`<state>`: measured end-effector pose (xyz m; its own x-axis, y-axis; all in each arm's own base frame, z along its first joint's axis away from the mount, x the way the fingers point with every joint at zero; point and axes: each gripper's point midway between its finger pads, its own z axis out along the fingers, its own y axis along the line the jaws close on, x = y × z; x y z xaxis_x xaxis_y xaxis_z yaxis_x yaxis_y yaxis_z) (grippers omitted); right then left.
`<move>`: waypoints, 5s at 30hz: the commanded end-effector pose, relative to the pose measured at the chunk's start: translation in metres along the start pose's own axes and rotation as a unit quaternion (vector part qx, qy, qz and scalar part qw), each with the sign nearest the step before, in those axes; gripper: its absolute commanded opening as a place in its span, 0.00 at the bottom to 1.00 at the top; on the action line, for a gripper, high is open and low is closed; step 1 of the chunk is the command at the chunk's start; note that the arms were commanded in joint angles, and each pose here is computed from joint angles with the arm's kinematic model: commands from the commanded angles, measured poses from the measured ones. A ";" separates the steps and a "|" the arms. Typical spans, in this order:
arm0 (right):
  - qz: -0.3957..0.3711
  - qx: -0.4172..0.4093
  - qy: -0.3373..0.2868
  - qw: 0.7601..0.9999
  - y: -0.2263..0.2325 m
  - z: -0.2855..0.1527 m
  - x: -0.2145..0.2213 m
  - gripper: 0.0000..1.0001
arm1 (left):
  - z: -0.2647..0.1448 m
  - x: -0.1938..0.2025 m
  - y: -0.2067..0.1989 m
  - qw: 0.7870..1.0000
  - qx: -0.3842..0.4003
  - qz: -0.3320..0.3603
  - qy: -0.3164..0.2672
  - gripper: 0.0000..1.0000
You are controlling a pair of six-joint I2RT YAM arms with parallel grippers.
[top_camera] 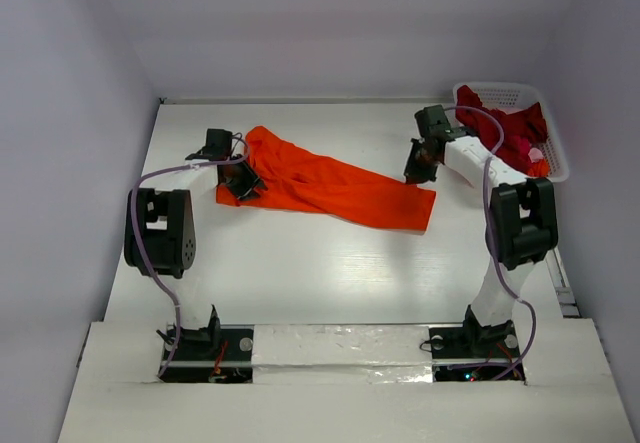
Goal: Fold and stack the t-shirts
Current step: Rotate the tshirt 90 degrees
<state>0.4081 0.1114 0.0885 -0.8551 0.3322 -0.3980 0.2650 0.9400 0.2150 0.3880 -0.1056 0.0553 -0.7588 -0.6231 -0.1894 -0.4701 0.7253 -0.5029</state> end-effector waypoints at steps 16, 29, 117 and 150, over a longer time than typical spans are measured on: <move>-0.028 -0.064 0.082 0.994 0.032 0.045 0.079 0.00 | 0.023 -0.008 -0.005 1.000 0.014 -0.015 0.009 0.27; -0.023 -0.086 0.104 0.991 0.028 0.046 0.124 0.00 | 0.037 -0.008 0.011 1.000 -0.011 -0.017 0.017 0.27; -0.085 -0.010 0.021 0.996 0.035 0.022 0.199 0.00 | 0.047 -0.052 -0.026 0.999 0.043 0.018 0.028 0.27; -0.201 -0.110 0.074 0.971 0.130 -0.067 0.317 0.00 | 0.086 -0.037 -0.083 0.991 0.085 0.066 0.079 0.27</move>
<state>0.1375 0.3243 0.0351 -0.9344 -0.1102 -0.3387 -0.2007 0.9485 0.2451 0.4951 -0.1648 0.0334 -0.8686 -0.4736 -0.1456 -0.2890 0.7229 -0.6276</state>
